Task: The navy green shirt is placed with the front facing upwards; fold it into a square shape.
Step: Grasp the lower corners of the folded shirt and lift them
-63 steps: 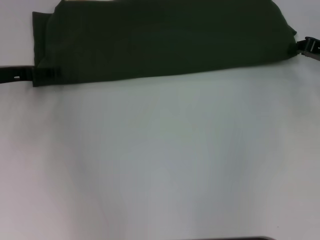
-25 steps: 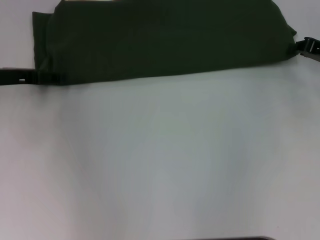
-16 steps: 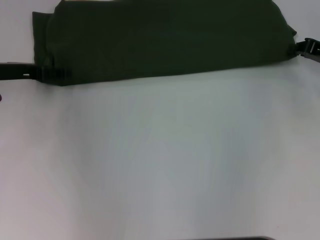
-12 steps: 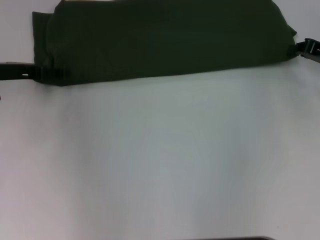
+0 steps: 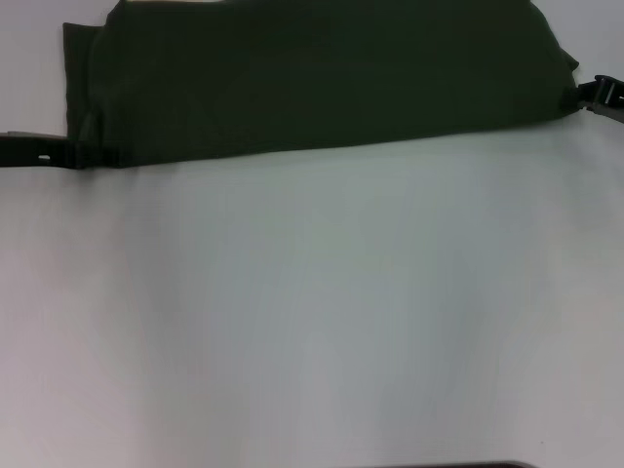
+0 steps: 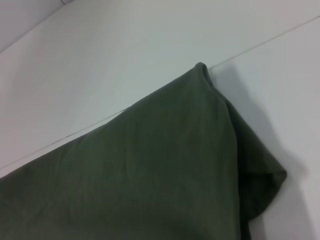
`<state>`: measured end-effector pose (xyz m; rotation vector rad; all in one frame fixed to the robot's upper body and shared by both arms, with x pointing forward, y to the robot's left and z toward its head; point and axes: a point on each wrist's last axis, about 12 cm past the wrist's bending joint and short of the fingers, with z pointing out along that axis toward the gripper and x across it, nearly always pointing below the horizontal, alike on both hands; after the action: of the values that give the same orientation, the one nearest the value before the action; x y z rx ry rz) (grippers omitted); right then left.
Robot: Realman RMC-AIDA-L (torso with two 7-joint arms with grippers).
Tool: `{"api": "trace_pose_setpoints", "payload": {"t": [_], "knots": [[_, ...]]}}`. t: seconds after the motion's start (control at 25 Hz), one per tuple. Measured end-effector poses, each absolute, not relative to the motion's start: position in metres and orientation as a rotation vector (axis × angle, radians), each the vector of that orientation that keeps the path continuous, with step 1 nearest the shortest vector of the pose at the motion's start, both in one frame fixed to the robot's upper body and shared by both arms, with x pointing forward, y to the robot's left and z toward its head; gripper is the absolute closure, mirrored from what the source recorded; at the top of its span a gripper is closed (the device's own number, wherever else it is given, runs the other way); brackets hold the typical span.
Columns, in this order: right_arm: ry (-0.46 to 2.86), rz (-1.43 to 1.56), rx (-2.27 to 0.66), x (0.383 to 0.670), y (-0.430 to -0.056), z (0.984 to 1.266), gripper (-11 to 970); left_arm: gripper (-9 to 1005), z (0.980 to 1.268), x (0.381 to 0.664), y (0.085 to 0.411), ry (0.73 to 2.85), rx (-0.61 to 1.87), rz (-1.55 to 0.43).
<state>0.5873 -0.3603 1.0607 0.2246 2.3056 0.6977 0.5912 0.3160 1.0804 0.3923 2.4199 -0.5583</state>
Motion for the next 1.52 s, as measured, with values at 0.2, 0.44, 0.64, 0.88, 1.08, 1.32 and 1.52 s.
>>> {"api": "trace_pose_setpoints", "payload": {"t": [0.2,0.44,0.64,0.88,1.08,1.32,1.52], "knots": [[2.306,0.698,0.224,0.5874,-0.3607,1.0610,947,94,1.0808,0.5913,0.3160,2.428,0.404,-0.555],[2.305,0.698,0.225,0.5874,-0.3610,1.0611,947,95,1.0815,0.5925,0.3158,2.428,0.409,-0.547],[2.305,0.698,0.225,0.5874,-0.3610,1.0611,947,95,1.0816,0.5936,0.3161,2.423,0.404,-0.535],[2.305,0.698,0.225,0.5874,-0.3608,1.0610,947,96,1.0818,0.5941,0.3167,2.423,0.400,-0.531],[2.302,0.700,0.231,0.5873,-0.3610,1.0610,948,413,1.0816,0.5945,0.3178,2.421,0.391,-0.520],[2.301,0.700,0.231,0.5876,-0.3608,1.0612,948,528,1.0811,0.5945,0.3185,2.420,0.388,-0.513],[2.299,0.701,0.227,0.5884,-0.3602,1.0618,948,527,1.0810,0.5954,0.3195,2.421,0.385,-0.497]]}}
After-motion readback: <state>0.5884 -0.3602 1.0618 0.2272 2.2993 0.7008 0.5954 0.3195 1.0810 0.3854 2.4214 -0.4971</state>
